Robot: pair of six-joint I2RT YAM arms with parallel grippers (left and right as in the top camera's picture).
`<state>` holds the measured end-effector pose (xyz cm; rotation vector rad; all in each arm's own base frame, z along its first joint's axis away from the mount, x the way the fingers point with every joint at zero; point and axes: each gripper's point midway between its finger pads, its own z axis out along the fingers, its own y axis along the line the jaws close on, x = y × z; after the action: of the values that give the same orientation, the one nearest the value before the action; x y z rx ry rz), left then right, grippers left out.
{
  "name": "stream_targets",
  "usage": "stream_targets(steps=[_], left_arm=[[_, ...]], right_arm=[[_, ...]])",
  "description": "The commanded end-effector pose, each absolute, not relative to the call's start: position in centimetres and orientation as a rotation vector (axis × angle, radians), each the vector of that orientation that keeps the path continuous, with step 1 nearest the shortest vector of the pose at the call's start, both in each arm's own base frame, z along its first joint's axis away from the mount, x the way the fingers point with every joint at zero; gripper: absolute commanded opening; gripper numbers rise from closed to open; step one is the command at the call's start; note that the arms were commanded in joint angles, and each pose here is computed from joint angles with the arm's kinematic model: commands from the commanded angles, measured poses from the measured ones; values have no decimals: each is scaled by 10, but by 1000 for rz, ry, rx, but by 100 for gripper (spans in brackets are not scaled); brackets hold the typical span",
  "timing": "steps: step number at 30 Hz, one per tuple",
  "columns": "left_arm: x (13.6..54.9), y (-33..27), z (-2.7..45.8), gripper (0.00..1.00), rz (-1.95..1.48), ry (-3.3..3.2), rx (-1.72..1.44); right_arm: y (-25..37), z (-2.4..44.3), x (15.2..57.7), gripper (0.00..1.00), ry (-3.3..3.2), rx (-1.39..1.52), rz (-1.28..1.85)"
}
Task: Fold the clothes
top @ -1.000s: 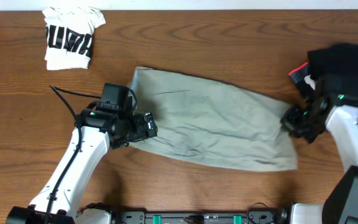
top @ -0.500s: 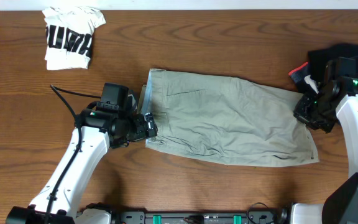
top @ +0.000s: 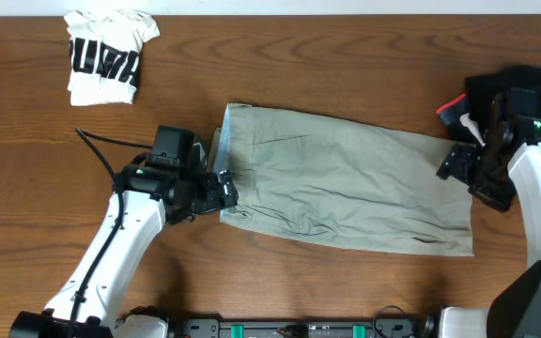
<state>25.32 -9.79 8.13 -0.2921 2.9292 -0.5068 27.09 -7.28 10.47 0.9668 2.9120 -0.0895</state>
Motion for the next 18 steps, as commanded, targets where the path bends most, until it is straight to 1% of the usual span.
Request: stream_targets(steps=[1,6,9,15,18], left_arm=[[253,-97,81,98,-491,2931,-271],[252,-97,81,98,-491,2932,-271],[252,-97,81,98,-490,2934,-271],[252,-97,81,98,-490,2935,-271],[252,-97,81,98,-490,2935,-271]], right_arm=[[-90,104,265,99,2890,1011,-180],[-101,100,267,99,2868,1018,-174],[-101,92,273,99,2856,991,-95],[-113,80,279,99,2804,987,-74],[-113,76,284,99,2794,939,-5]])
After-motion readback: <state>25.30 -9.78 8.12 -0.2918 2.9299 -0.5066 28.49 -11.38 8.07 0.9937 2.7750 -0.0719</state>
